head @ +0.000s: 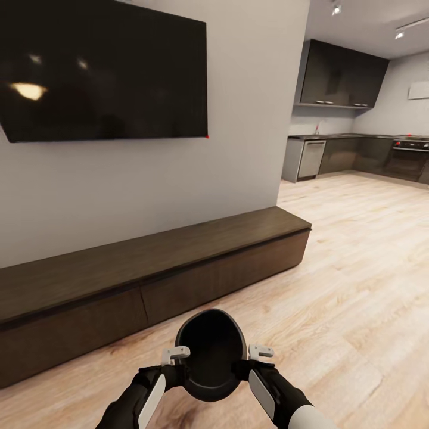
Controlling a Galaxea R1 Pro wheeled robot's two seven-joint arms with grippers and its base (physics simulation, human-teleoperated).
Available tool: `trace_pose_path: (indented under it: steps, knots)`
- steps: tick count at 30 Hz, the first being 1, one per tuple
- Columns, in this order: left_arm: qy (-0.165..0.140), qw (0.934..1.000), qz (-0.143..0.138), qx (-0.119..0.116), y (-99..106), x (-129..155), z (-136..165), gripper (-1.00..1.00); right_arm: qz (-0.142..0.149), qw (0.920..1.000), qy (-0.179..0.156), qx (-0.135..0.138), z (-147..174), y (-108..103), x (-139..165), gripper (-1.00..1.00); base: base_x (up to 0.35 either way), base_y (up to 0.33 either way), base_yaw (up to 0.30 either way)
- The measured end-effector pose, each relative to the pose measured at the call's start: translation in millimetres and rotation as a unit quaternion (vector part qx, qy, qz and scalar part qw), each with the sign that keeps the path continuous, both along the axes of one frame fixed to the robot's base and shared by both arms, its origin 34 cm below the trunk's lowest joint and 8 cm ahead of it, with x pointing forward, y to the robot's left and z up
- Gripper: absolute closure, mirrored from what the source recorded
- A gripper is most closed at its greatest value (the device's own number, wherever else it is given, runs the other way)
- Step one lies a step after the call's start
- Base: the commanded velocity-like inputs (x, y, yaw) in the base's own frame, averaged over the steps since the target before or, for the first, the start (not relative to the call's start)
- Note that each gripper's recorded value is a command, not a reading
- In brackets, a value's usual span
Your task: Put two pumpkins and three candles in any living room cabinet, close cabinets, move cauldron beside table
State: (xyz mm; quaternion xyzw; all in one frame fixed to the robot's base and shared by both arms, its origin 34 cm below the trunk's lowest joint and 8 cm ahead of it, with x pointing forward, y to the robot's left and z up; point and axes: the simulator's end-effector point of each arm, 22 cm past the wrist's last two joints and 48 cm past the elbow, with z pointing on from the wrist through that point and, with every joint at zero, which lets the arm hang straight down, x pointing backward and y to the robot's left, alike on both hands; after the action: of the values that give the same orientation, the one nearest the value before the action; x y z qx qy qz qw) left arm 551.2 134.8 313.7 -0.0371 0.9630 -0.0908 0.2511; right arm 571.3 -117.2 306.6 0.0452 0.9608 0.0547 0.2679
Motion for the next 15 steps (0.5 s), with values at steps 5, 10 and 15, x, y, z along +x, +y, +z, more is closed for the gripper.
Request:
trace_pose_path:
  steps: [5, 10, 15]
  knots:
    - [0.0, 1.0, 0.001, -0.001, 0, 3, 11, 1.0, 0.0, 1.0, 0.0, -0.001, 12, 0, 3, 1.0, 0.0, 0.0, 0.0]
    - [0.0, 1.0, 0.0, 0.0, 0, 6, 23, 1.0, 0.0, 1.0, 0.0, 0.0, 23, 0, 6, 1.0, 0.0, 0.0, 0.0]
    - [0.0, 1.0, 0.0, 0.0, 0, 9, 34, 1.0, 0.0, 1.0, 0.0, 0.0, 34, 0, 9, 1.0, 0.0, 0.0, 0.0]
